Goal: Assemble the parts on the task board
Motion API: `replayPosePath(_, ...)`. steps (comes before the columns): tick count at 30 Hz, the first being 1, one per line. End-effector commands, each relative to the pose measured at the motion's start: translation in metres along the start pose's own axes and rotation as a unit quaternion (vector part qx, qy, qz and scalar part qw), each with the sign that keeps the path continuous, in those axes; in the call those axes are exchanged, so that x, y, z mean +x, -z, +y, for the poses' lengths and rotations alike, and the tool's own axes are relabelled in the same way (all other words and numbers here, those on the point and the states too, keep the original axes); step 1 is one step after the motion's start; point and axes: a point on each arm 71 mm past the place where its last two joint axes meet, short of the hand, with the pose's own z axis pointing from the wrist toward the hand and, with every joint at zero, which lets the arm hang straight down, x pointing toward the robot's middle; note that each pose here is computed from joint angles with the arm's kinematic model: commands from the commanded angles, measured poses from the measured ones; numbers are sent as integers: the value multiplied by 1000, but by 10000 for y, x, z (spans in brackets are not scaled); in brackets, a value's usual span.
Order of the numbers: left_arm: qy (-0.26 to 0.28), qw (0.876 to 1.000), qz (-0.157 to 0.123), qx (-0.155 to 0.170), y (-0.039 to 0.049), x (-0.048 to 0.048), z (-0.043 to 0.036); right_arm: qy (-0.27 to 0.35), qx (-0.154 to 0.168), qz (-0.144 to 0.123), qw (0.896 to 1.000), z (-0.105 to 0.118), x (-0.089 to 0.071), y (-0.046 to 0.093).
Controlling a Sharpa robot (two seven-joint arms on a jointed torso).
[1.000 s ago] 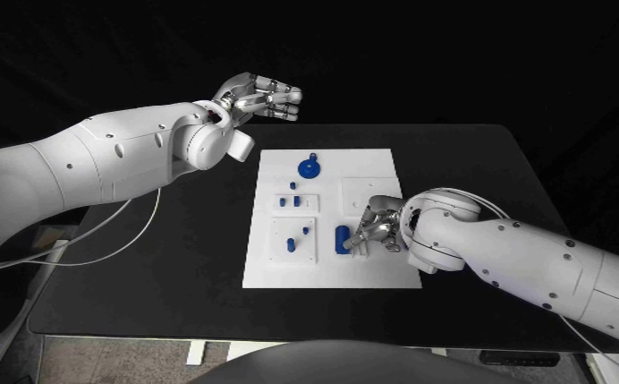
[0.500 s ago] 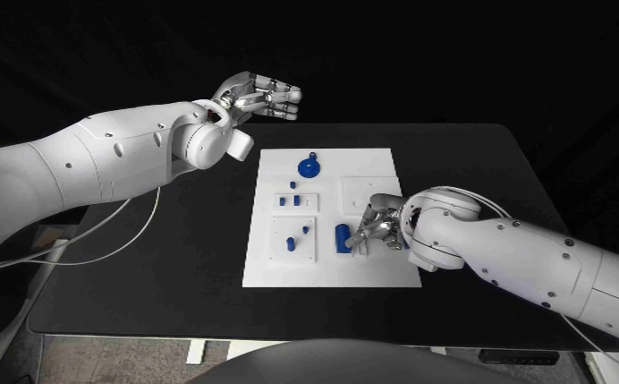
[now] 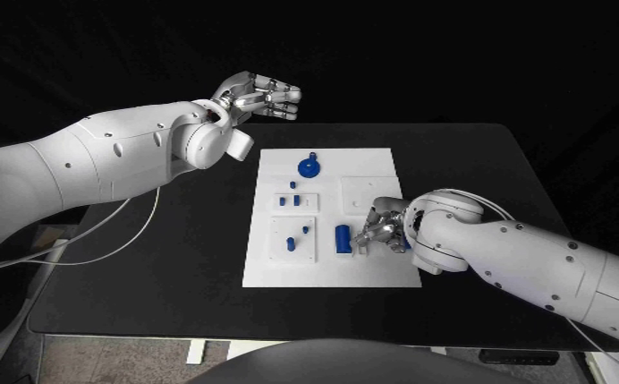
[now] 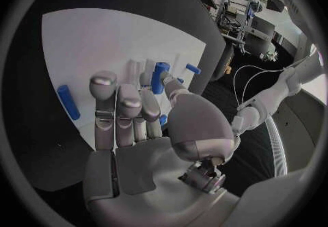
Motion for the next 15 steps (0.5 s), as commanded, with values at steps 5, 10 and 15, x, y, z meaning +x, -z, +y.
replayPosePath(5,1,1000,8,5,-4,19,-12,-15,-7,-9,1000,-36,-17,14)
replayPosePath(10,1,1000,7,5,-2,14,-12,-32,-15,-24,999,-132,-87,57)
replayPosePath(15,0,1000,5,6,2,7,-14,-58,-20,-45,997,-274,-239,149)
